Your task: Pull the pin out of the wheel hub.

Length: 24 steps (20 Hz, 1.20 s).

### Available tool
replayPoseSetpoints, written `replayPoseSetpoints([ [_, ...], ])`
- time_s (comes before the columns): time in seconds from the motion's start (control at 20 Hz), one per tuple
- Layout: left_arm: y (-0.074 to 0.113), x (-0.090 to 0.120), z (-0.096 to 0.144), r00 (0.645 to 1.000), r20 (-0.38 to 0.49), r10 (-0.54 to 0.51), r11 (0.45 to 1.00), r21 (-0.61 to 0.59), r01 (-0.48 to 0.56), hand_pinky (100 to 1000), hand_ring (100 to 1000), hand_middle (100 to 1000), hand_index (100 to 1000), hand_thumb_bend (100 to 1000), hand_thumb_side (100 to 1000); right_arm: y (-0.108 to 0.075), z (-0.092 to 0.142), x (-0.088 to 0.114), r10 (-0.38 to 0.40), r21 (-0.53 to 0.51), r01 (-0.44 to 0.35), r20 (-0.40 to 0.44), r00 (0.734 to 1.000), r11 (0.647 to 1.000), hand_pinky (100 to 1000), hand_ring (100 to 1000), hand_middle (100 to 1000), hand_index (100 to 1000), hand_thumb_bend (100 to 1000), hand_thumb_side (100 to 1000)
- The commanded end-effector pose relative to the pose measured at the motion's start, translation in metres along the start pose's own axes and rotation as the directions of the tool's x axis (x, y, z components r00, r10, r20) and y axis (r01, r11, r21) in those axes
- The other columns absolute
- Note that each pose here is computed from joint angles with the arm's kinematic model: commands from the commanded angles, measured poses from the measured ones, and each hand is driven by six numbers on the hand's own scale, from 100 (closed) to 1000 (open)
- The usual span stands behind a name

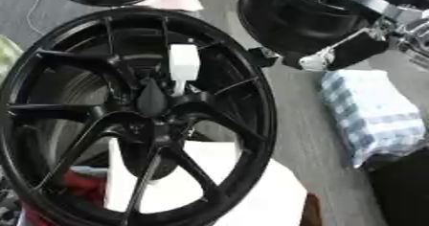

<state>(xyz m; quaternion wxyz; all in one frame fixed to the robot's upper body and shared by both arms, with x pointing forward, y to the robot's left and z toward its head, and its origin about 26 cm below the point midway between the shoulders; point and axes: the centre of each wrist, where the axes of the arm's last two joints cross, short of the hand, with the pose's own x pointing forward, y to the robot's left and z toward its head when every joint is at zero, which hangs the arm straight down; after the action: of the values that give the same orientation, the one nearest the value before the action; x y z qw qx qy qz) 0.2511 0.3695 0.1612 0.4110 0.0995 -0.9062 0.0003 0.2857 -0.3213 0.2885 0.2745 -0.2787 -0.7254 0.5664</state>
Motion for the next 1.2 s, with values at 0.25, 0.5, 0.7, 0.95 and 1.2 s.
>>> replayPoseSetpoints([
  [0.25,0.002,0.009,-0.009,1.0,0.022,-0.007,0.999,-0.042,0.008,970,655,604,818,100,774,-0.016,-0.017,-0.002,0.026,0.089,-0.031,0.06,0.998,0.996,766,754,670,743,526,167],
  [0.5,0.003,0.009,-0.008,1.0,0.012,-0.008,0.999,-0.039,0.009,970,656,605,819,100,774,-0.017,-0.036,-0.001,-0.052,0.124,0.046,0.04,0.998,0.991,752,750,658,738,515,171],
  [0.7,0.004,0.009,-0.007,1.0,0.0,-0.009,0.999,-0.038,0.009,970,657,606,818,101,775,-0.015,-0.053,0.004,-0.125,0.175,0.119,0.027,0.992,0.977,748,749,655,736,507,171],
  [0.95,0.005,0.009,-0.006,1.0,-0.009,-0.013,0.999,-0.031,0.013,971,656,606,818,104,778,-0.014,-0.077,0.007,-0.205,0.236,0.2,-0.003,0.979,0.951,745,756,660,746,500,177],
  [1.2,0.006,0.009,-0.005,1.0,-0.014,-0.019,1.0,-0.024,0.019,971,656,605,817,105,779,-0.02,-0.092,0.012,-0.25,0.288,0.248,-0.031,0.968,0.925,746,762,668,753,500,181],
])
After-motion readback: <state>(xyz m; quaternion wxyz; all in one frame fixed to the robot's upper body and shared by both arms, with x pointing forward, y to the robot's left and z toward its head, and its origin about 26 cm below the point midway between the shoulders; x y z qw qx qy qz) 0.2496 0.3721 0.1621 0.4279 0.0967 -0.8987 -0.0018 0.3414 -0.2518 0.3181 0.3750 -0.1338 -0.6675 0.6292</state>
